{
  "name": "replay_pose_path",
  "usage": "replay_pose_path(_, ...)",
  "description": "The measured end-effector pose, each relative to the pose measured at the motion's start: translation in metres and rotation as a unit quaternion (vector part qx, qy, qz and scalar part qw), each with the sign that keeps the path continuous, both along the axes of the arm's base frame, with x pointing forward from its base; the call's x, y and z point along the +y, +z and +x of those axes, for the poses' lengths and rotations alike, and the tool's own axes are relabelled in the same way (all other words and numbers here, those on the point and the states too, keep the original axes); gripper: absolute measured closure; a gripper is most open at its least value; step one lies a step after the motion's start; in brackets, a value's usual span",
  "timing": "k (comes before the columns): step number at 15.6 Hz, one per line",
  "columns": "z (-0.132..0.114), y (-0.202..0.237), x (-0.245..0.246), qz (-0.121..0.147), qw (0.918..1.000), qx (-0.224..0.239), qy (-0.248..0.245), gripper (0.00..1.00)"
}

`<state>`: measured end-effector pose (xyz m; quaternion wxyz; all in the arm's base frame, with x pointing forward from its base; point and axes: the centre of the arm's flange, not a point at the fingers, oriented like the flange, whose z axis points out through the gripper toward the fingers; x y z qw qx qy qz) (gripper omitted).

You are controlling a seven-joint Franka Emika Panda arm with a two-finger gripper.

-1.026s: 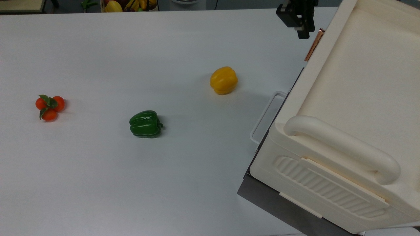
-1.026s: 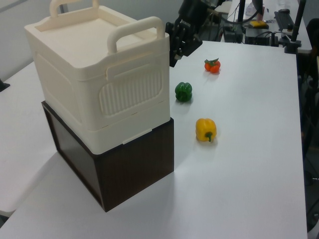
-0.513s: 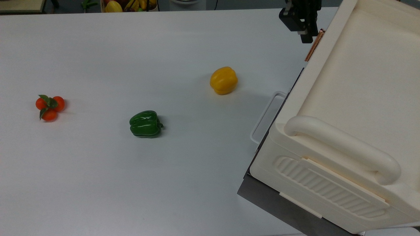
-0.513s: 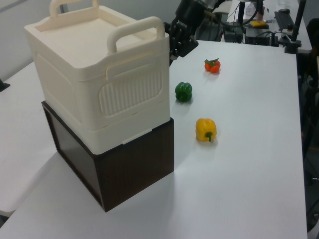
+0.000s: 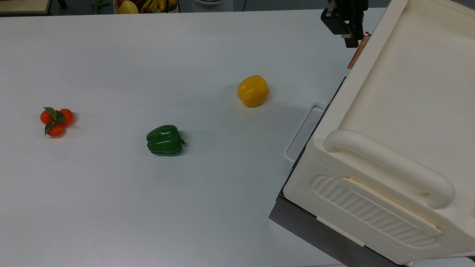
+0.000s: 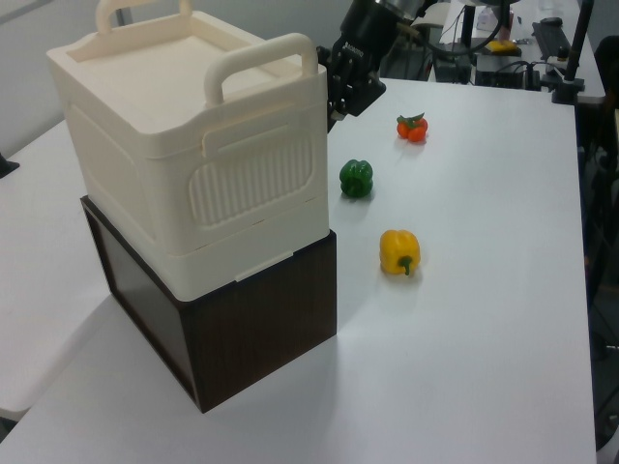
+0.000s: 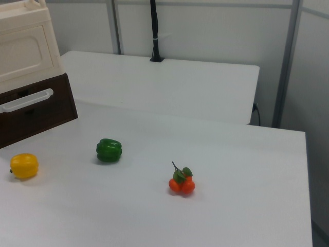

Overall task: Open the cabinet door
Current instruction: 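Close the gripper on the door's orange handle strip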

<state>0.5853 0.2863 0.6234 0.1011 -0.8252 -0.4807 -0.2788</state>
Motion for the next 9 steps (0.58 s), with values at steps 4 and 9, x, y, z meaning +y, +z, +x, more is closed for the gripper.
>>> replay_pose_path(4, -0.0008, -0.0020, 0.0093, 0.005, 1.0000, -0.006, 0.005, 0.81)
replay_pose_path(9, -0.0003, -0.0023, 0.0087, 0.006, 1.0000, -0.005, 0.004, 0.85)
